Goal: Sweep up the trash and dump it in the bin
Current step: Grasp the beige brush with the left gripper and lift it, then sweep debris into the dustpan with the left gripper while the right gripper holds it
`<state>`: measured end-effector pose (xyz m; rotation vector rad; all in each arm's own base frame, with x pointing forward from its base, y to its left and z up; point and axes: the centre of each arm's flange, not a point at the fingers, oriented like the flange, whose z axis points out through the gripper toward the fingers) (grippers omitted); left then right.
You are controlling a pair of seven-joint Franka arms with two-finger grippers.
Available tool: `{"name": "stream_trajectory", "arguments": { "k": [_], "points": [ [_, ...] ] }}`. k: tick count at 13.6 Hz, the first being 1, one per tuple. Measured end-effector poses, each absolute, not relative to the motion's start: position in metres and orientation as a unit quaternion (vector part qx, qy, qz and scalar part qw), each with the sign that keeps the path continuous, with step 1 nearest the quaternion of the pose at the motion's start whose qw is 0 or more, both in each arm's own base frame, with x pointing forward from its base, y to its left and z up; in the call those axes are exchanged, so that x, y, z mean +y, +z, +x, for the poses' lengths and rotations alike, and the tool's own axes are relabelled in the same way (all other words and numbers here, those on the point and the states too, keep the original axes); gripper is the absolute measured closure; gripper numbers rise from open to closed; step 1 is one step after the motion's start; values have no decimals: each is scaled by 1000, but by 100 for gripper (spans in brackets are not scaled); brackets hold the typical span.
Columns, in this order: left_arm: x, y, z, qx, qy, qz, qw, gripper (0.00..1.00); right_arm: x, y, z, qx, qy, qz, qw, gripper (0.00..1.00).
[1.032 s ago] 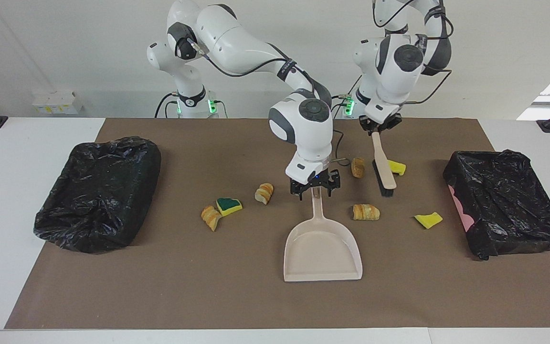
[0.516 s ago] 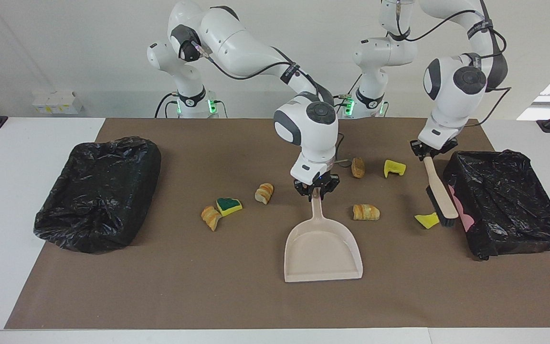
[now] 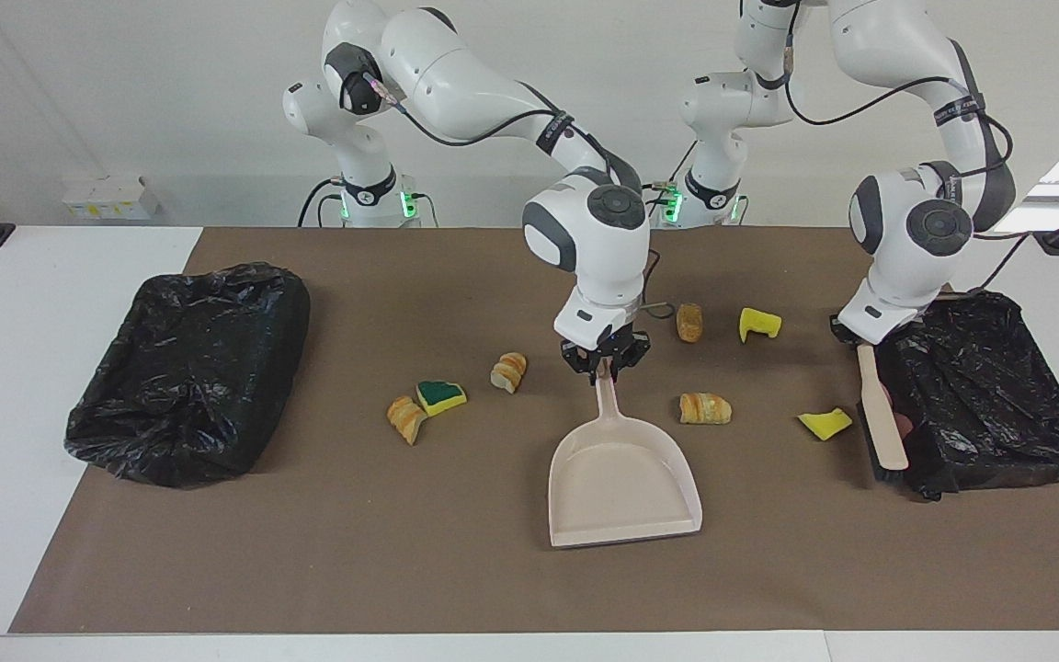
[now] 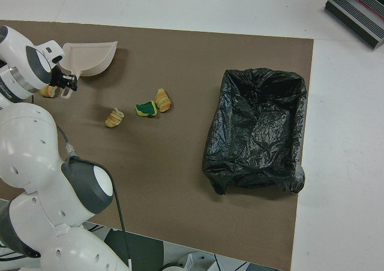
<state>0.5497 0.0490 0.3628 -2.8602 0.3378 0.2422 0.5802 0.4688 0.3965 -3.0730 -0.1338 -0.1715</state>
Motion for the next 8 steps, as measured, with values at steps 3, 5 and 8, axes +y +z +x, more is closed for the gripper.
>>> {"name": "stream_trajectory", "arguments": {
  "k": [3,5,8],
  "points": [
    [49,358,546,157,95,-975,121,73,474,416,563,-102,-52,-993,35,68],
    [47,354,542,189,103,-971,105,73,471,422,553,-150,-41,-987,32,68],
    [38,351,540,214,101,-970,49,73,457,432,539,-239,-1,-971,8,68]
  ]
}}
